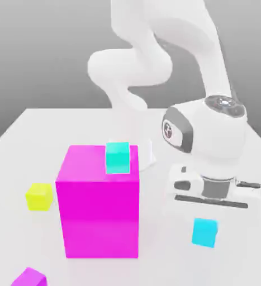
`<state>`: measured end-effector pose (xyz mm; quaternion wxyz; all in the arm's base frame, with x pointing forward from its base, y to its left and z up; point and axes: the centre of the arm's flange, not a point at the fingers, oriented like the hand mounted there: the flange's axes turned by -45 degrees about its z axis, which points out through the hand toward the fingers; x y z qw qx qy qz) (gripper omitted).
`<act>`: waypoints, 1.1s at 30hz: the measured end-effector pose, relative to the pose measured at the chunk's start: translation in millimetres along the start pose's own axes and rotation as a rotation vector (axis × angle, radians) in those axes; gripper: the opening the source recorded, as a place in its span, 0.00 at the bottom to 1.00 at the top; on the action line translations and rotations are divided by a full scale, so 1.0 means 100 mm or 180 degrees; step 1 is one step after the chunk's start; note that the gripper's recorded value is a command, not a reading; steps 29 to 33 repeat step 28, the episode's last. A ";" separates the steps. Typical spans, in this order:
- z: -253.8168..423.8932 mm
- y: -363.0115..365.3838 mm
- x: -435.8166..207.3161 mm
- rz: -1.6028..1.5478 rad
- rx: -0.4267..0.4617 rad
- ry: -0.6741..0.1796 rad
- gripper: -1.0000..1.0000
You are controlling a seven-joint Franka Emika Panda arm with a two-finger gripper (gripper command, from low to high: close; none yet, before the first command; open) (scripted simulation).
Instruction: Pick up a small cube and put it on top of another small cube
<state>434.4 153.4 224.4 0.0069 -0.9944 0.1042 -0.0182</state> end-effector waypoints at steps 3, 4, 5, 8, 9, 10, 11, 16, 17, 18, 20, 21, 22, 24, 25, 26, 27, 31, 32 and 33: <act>-0.41 0.28 0.20 0.0028 -0.0063 0.0050 0.00; -0.55 0.39 0.26 0.0042 -0.0083 0.0059 0.00; -0.69 0.49 0.30 0.0048 -0.0098 0.0065 0.00; -1.10 0.72 0.33 0.0003 -0.0113 0.0070 0.00; -1.24 0.80 0.33 -0.0007 -0.0108 0.0068 0.00; -1.38 0.89 0.33 -0.0015 -0.0097 0.0066 0.00; -1.52 0.98 0.32 -0.0023 -0.0082 0.0064 0.00; -2.15 1.45 0.14 -0.0080 0.0019 0.0024 0.00; -2.26 1.55 0.08 -0.0096 0.0037 0.0008 0.00; -2.36 1.64 0.01 -0.0113 0.0061 -0.0007 0.00; -2.33 1.78 -0.10 -0.0107 0.0001 -0.0078 0.00; -2.22 1.81 -0.11 -0.0103 -0.0017 -0.0095 0.00; -2.10 1.82 -0.12 -0.0103 -0.0026 -0.0104 0.00; -1.82 1.84 -0.15 -0.0100 -0.0033 -0.0111 0.00; -1.75 1.84 -0.16 -0.0100 -0.0034 -0.0112 1.00; -1.75 1.84 -0.16 -0.0100 -0.0034 -0.0112 1.00; -1.75 1.84 -0.16 -0.0100 -0.0034 -0.0112 1.00; -1.75 1.84 -0.16 -0.0100 -0.0034 -0.0112 1.00; -1.75 1.84 -0.16 -0.0100 -0.0034 -0.0112 1.00; -1.75 1.84 -0.16 -0.0100 -0.0034 -0.0112 1.00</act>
